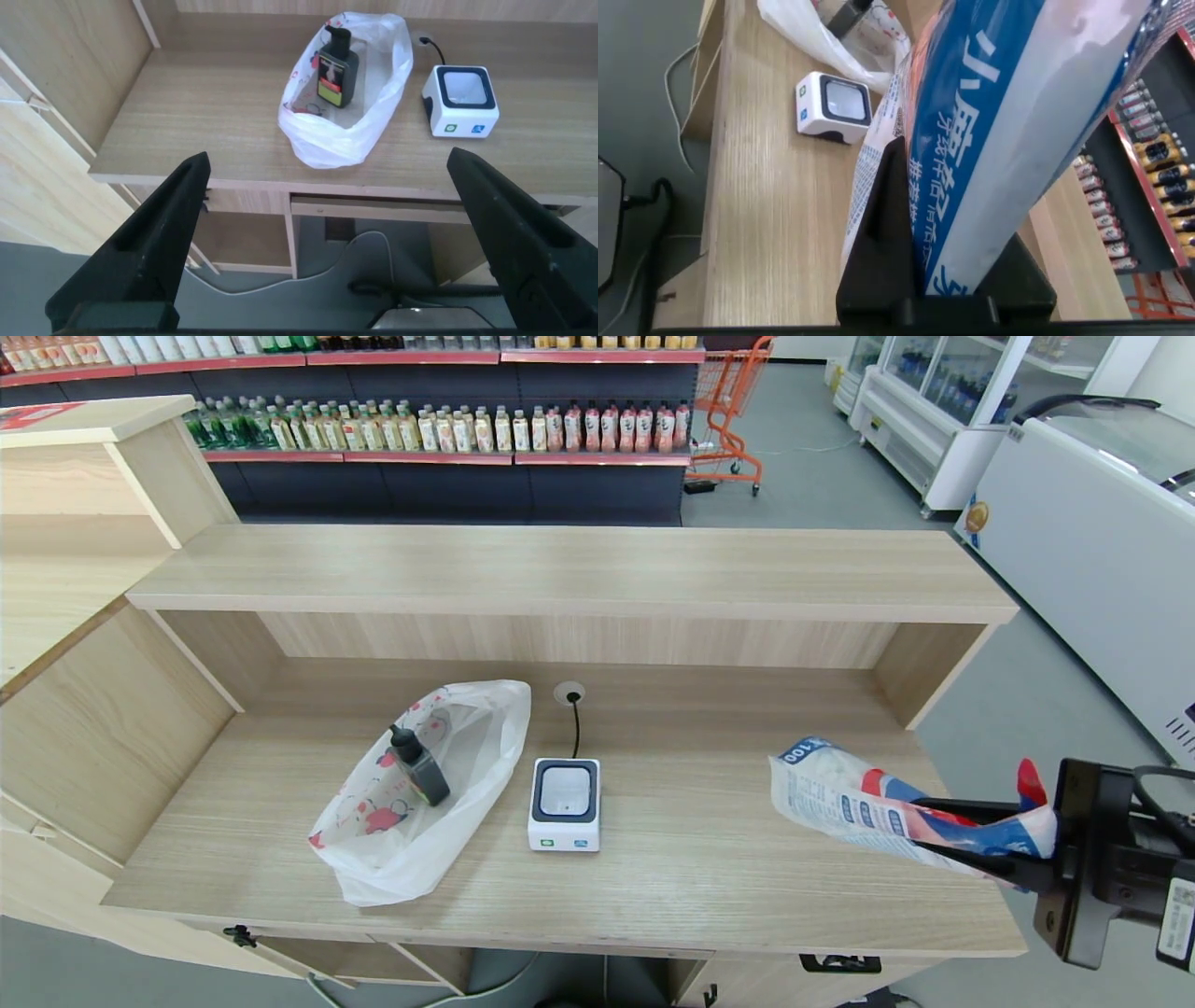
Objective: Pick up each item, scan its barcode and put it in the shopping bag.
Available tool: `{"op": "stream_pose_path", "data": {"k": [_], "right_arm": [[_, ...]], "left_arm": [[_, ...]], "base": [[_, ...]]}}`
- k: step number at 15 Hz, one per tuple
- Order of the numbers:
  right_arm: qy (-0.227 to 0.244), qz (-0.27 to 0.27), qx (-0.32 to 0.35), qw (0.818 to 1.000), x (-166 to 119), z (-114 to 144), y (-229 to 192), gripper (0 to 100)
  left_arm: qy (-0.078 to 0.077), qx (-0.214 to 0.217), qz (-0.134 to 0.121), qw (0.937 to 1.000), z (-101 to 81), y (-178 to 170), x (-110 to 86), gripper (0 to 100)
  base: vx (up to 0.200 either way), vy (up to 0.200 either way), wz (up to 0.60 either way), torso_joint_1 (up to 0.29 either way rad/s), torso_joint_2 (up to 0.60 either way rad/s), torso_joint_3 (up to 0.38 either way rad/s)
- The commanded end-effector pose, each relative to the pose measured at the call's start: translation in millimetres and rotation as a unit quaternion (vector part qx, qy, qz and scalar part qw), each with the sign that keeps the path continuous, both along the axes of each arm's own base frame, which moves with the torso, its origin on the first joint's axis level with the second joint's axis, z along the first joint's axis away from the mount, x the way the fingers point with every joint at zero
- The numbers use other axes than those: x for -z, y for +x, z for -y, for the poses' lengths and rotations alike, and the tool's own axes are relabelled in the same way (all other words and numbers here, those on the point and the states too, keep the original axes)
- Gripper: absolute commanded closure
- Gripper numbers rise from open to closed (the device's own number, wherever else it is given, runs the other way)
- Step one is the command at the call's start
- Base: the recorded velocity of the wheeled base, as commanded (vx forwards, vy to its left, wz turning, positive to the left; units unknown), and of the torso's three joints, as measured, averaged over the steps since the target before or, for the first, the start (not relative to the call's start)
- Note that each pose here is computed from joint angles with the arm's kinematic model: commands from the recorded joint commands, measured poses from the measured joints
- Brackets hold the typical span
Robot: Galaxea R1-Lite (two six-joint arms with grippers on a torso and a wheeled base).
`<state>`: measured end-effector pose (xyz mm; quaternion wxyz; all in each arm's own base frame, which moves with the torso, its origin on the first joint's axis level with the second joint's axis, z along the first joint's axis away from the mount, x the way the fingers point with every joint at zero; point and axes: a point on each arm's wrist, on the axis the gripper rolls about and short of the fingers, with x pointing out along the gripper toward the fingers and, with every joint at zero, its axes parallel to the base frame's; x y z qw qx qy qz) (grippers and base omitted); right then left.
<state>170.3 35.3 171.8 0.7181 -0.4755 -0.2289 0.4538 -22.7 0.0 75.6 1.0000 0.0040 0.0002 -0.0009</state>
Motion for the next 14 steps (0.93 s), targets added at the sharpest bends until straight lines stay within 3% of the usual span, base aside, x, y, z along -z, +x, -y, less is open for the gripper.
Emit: {"op": "stream_pose_path", "data": {"k": [1, 3, 14], "right_arm": [[0.0, -0.003, -0.001, 1.0, 1, 0, -1, 100], [-0.001, -0.008, -0.001, 1.0, 4, 0, -2, 100], [-0.02, -0.089, 0.016, 0.996, 43, 6, 27, 100]], "left_arm": [[0.001, 0.0, 0.0, 1.0, 0.0, 0, 0.0, 0], [0.001, 0.0, 0.0, 1.0, 0.0, 0, 0.0, 0], [0.001, 0.0, 0.0, 1.0, 0.0, 0, 0.0, 0]], "base": [[0.0, 0.0, 0.0, 0.0, 0.0, 0.0], [0.0, 0.0, 0.0, 0.0, 0.0, 0.0], [0.0, 0.2, 0.0, 0.0, 0.0, 0.002]]}}
